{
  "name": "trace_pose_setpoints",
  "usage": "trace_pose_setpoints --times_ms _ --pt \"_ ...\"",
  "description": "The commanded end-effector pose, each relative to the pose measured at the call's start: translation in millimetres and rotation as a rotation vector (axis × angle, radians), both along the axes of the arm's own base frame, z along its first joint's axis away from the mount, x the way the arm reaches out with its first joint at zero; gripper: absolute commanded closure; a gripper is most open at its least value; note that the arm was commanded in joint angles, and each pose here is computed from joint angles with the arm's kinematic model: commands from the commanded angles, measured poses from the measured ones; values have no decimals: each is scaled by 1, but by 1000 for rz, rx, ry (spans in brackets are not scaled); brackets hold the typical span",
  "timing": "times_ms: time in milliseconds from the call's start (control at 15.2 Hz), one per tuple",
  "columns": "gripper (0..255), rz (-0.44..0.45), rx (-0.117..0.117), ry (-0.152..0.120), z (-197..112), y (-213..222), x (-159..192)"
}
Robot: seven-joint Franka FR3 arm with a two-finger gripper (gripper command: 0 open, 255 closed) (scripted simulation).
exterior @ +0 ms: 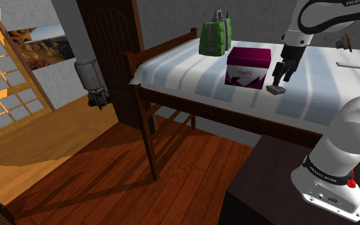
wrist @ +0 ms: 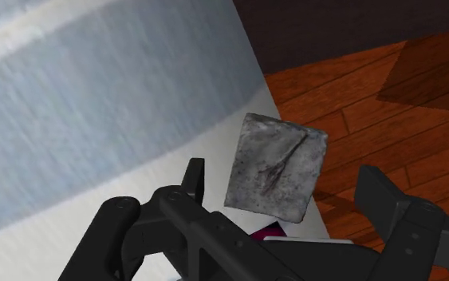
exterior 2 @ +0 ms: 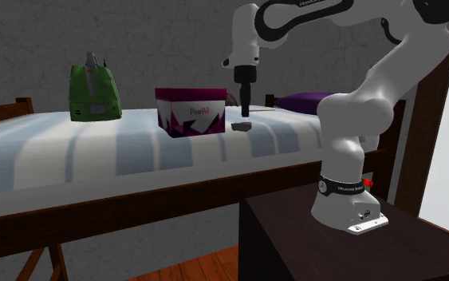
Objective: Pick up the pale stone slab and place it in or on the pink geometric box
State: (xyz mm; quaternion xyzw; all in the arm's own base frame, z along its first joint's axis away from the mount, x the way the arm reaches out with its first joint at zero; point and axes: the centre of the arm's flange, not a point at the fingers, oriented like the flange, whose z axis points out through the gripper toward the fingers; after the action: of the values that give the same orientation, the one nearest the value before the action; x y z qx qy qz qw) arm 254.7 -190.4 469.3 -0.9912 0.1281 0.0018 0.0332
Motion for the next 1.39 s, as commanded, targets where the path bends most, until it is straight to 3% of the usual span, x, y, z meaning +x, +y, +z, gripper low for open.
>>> trace_pose_setpoints --times_ms 0,396,858,924,1320 --pt "0 -20 -10 -16 -11 3 3" --pt "0 -20 -10 -16 -40 5 3" --pt "0 -20 -10 -16 -40 5 3" --pt "255 -20 -10 -16 -40 5 3" --pt "255 -20 -10 -16 -40 5 3"
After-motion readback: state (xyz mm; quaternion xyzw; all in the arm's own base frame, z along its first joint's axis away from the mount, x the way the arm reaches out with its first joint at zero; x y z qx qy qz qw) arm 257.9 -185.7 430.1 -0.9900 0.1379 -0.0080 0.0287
